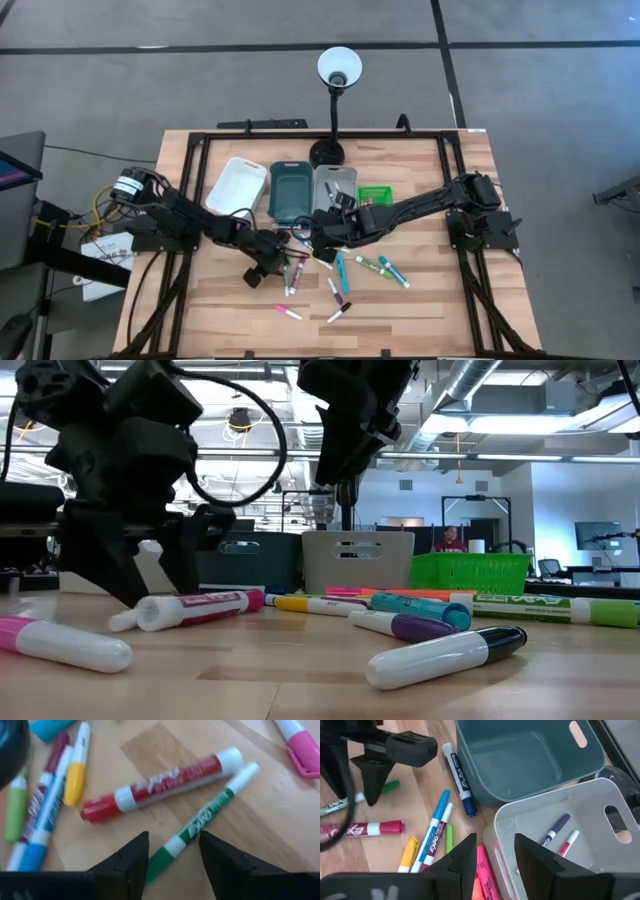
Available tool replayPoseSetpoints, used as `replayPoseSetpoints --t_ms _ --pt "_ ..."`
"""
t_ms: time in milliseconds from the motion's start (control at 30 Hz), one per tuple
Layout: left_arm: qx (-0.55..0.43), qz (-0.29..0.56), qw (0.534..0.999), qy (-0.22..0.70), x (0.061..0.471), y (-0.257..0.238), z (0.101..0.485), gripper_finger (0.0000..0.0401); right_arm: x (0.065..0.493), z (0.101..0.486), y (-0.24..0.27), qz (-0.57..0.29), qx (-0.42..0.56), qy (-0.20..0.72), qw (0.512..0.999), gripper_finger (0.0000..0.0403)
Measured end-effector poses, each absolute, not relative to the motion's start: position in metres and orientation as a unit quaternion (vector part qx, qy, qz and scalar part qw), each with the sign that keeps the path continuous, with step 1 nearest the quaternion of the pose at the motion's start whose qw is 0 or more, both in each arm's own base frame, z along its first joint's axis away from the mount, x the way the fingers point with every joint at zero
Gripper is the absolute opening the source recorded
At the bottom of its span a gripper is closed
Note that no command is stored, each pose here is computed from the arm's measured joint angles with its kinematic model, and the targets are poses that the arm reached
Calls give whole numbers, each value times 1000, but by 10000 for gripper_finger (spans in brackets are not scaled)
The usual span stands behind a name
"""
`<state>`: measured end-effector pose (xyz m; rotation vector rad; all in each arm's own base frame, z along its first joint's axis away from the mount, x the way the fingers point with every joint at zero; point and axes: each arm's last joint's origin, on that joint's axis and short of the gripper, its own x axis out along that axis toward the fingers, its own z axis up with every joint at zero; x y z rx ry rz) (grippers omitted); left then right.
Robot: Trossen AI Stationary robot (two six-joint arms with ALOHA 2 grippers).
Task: Pick & Place Markers
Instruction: Put the small green marker pen into the gray bin
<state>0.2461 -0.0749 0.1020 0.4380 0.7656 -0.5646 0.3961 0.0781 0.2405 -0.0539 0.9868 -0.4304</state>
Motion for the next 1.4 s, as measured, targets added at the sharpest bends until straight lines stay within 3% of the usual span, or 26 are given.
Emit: replayPoseSetpoints --t_ms 267,567,833,1000,1400 --pt "105 -250 868 416 242 -68 98 108 396 241 78 -205 -26 470 858 123" --pt "92 -232 869 426 241 -68 97 33 402 241 96 -201 18 425 883 123" --pt "82 -199 886 411 239 -67 108 37 420 204 125 -140 -27 423 895 123" --pt "95 -163 908 374 236 -63 124 39 442 177 121 -68 2 422 904 123" --pt "114 -101 930 335 230 -58 139 37 452 161 99 -63 52 435 897 123"
